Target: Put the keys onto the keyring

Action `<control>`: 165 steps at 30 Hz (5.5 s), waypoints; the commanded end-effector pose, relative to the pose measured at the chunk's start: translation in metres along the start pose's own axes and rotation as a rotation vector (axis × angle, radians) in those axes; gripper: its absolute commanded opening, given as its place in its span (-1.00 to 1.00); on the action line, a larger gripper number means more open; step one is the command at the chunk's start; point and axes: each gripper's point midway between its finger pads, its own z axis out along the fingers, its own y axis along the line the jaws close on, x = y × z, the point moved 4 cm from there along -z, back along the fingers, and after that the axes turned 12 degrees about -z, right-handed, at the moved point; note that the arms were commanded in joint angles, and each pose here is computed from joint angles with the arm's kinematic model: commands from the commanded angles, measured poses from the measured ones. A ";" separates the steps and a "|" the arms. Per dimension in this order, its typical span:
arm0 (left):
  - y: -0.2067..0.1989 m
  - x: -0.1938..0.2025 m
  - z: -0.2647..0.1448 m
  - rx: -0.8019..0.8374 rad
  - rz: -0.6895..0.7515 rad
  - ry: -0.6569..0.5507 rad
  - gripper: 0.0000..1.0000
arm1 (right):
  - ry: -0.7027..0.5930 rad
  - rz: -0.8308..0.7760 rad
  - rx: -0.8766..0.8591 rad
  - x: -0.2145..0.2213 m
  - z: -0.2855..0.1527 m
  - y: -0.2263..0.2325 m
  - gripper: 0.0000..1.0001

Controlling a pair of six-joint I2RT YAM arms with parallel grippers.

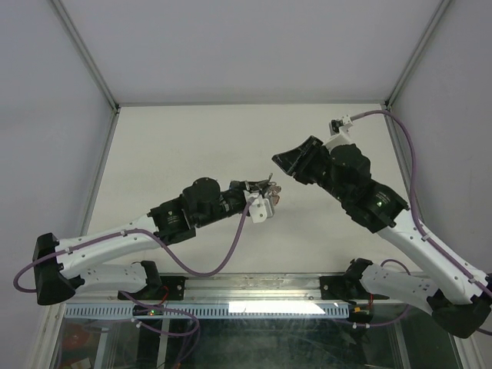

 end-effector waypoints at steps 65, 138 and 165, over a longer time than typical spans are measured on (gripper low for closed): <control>0.023 -0.064 -0.038 -0.240 -0.318 -0.284 -0.01 | -0.466 -0.362 -0.451 -0.037 -0.025 0.037 -1.00; 0.048 -0.097 0.022 -0.392 -0.332 -0.454 -0.61 | -0.685 -0.443 -0.487 -0.059 -0.030 0.058 -1.00; 0.040 -0.090 -0.019 -0.289 -0.145 -0.346 -1.00 | -0.324 -0.531 -0.260 -0.055 -0.059 0.034 -0.20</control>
